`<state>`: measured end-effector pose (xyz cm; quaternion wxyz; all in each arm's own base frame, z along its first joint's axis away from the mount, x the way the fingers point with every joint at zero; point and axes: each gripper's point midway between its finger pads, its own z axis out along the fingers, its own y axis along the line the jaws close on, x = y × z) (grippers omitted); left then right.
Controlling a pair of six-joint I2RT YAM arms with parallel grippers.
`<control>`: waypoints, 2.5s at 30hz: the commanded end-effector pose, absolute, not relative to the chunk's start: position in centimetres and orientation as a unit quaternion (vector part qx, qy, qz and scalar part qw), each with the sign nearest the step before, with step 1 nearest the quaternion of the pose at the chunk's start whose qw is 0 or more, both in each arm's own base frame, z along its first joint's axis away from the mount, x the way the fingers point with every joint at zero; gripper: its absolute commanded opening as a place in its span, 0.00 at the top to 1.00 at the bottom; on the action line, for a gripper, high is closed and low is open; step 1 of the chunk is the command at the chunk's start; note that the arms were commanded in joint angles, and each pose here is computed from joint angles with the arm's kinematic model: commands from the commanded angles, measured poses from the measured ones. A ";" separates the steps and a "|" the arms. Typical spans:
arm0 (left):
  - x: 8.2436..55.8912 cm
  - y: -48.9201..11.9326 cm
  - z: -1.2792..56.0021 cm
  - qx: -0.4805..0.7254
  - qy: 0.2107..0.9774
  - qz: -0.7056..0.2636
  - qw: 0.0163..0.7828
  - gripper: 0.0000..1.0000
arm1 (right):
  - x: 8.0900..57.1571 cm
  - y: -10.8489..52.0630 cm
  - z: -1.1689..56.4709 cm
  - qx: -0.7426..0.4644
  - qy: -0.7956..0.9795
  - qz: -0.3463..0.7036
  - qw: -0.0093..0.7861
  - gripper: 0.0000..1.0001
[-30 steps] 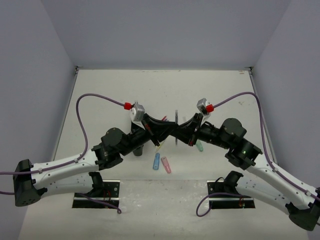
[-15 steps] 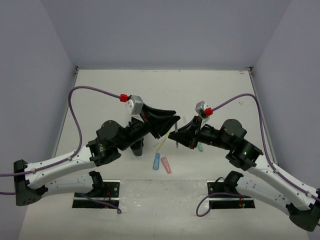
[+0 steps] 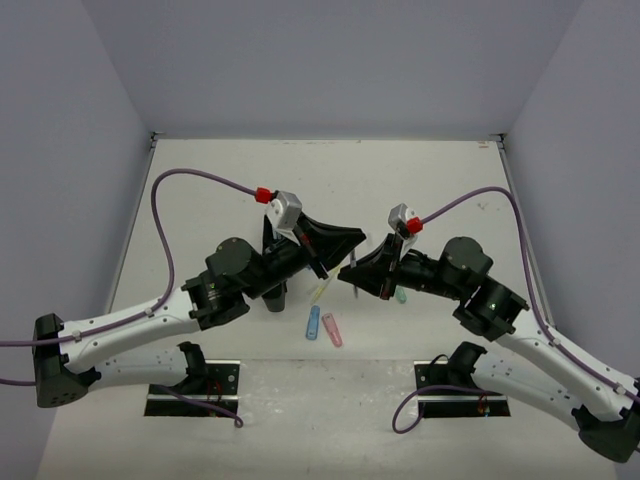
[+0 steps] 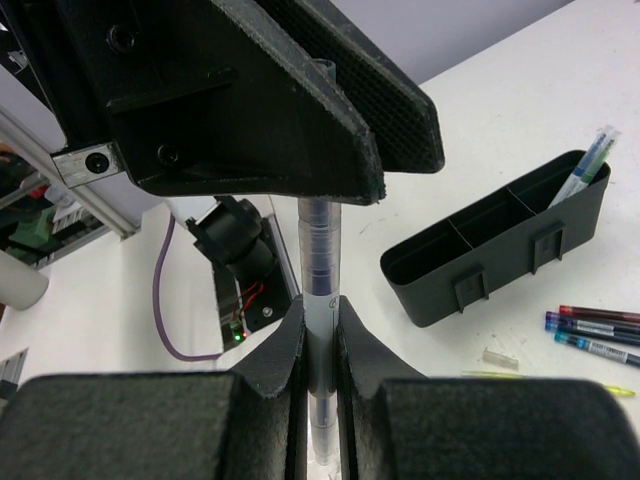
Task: Sort the stationery into containers
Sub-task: Close the pen cap on the pen, then place the pen in the storage box.
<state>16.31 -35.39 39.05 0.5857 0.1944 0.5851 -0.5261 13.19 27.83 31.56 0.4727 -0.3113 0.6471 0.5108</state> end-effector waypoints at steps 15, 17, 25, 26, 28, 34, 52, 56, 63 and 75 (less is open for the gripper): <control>9.9 -37.1 27.1 0.235 0.629 -0.594 0.443 1.00 | 20.0 26.1 48.0 -0.229 0.581 0.463 0.628 1.00; 9.7 -37.2 26.2 0.238 0.638 -0.589 0.435 1.00 | 20.4 26.2 47.9 -0.229 0.585 0.466 0.623 1.00; 13.9 -36.2 25.4 0.180 0.705 -0.492 0.478 1.00 | 22.2 27.5 42.9 -0.259 0.625 0.438 0.592 0.93; 16.1 -34.7 25.5 0.139 0.727 -0.443 0.506 1.00 | 22.5 27.6 41.5 -0.268 0.636 0.426 0.584 0.84; 19.8 -31.1 27.2 0.067 0.747 -0.351 0.561 1.00 | 22.9 27.5 37.1 -0.274 0.667 0.406 0.562 0.45; 26.1 -21.7 31.8 -0.049 0.726 -0.142 0.671 1.00 | 23.4 25.1 28.3 -0.216 0.735 0.358 0.534 0.01; 40.1 -13.4 26.7 -0.156 0.704 0.042 0.691 1.00 | 18.4 21.1 25.0 -0.166 0.730 0.393 0.534 0.01; 40.7 -13.6 24.1 -0.152 0.714 0.044 0.682 1.00 | 18.4 21.6 24.5 -0.172 0.732 0.398 0.526 0.01; 39.9 -14.0 19.0 -0.153 0.753 0.037 0.638 0.69 | 19.0 22.2 24.1 -0.168 0.742 0.397 0.514 0.01; 32.6 -15.6 24.0 -0.171 0.778 -0.056 0.602 0.02 | 24.3 23.3 13.4 0.092 0.913 0.226 0.326 0.01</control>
